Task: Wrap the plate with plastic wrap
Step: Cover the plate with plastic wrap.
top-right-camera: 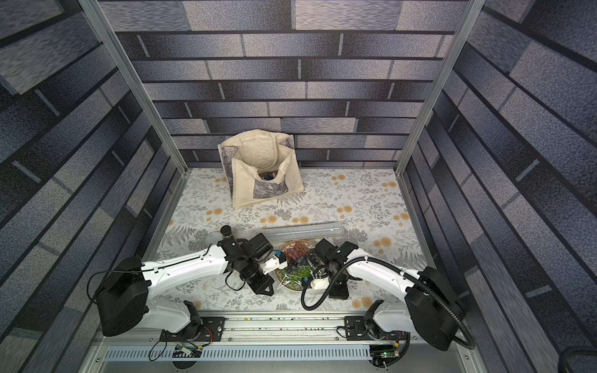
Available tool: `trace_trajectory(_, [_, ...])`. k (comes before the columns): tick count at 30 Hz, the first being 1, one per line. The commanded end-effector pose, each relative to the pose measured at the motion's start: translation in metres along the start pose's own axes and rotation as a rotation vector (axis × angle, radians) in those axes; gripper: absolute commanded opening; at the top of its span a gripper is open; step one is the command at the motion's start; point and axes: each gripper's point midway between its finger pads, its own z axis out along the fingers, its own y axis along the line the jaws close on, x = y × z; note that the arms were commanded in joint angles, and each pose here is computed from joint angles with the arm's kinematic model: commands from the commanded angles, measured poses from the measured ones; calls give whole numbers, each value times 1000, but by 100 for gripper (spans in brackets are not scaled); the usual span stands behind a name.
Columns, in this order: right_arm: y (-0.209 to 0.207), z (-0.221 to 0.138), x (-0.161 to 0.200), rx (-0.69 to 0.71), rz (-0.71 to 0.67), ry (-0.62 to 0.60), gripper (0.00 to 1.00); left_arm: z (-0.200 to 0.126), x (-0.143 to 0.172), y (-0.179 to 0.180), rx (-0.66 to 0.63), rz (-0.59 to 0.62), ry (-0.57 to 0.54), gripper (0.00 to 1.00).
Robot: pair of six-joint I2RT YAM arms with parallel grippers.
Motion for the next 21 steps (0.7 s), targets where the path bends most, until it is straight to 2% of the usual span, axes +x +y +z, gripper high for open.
trace_trajectory(1, [-1,9,7,9,40,41,0,-1,-5,7,-16,-34,5,0])
trace_trajectory(11, [-27,15,-4,144,191,-41,0,-4,-21,36,-54,-137,-19,0])
trace_trajectory(19, [-44,11,0,247,268,-44,0,-4,-32,57,-81,-175,-9,0])
trace_trajectory(20, [-45,9,1,258,269,-39,3,-3,-33,58,-84,-178,-9,0])
trace_trajectory(21, [-46,7,3,274,269,-35,11,-3,-33,59,-85,-184,-10,2])
